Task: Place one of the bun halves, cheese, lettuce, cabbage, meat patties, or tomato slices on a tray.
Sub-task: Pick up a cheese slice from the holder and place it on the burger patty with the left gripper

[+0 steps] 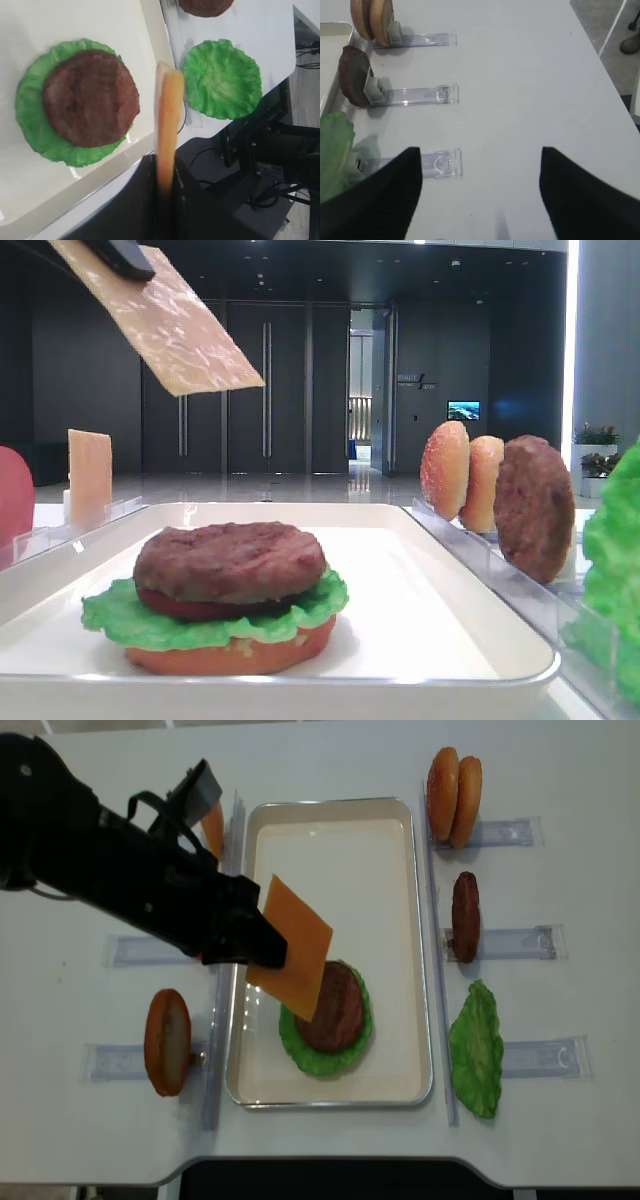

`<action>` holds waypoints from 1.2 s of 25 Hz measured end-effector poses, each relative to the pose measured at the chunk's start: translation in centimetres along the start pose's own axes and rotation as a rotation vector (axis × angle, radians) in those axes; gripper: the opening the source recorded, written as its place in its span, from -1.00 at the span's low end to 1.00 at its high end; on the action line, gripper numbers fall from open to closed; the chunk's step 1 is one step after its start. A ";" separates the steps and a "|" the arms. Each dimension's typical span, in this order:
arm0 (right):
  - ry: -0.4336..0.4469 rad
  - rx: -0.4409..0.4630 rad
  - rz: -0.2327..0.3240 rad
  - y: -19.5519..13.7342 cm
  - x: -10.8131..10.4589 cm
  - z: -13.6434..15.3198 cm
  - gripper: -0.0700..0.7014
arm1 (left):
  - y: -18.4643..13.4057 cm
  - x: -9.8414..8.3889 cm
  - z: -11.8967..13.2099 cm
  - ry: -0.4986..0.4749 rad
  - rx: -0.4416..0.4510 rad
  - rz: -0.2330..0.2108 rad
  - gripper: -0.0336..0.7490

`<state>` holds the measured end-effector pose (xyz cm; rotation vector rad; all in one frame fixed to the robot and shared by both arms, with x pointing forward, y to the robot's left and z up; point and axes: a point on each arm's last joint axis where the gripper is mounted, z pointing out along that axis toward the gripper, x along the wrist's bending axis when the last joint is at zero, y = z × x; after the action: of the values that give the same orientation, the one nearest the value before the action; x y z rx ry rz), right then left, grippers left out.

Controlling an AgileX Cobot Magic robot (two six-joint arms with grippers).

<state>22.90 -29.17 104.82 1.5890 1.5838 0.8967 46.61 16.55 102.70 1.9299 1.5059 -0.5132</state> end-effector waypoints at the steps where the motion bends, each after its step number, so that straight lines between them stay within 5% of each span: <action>1: 0.000 0.000 0.000 0.0 0.0 0.0 0.42 | -0.3 0.3 0.5 -0.014 0.004 -0.006 -0.83; 16: 0.000 0.000 0.000 0.0 0.0 0.0 0.42 | -0.3 3.3 5.2 -0.124 -0.012 -0.079 -0.83; 30: 0.000 0.000 0.000 0.0 0.0 0.0 0.42 | -0.6 4.4 7.3 -0.169 0.078 -0.118 -0.83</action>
<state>22.90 -29.17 104.82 1.5890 1.5838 0.8967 47.79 14.85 94.43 1.8130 1.5153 -0.7785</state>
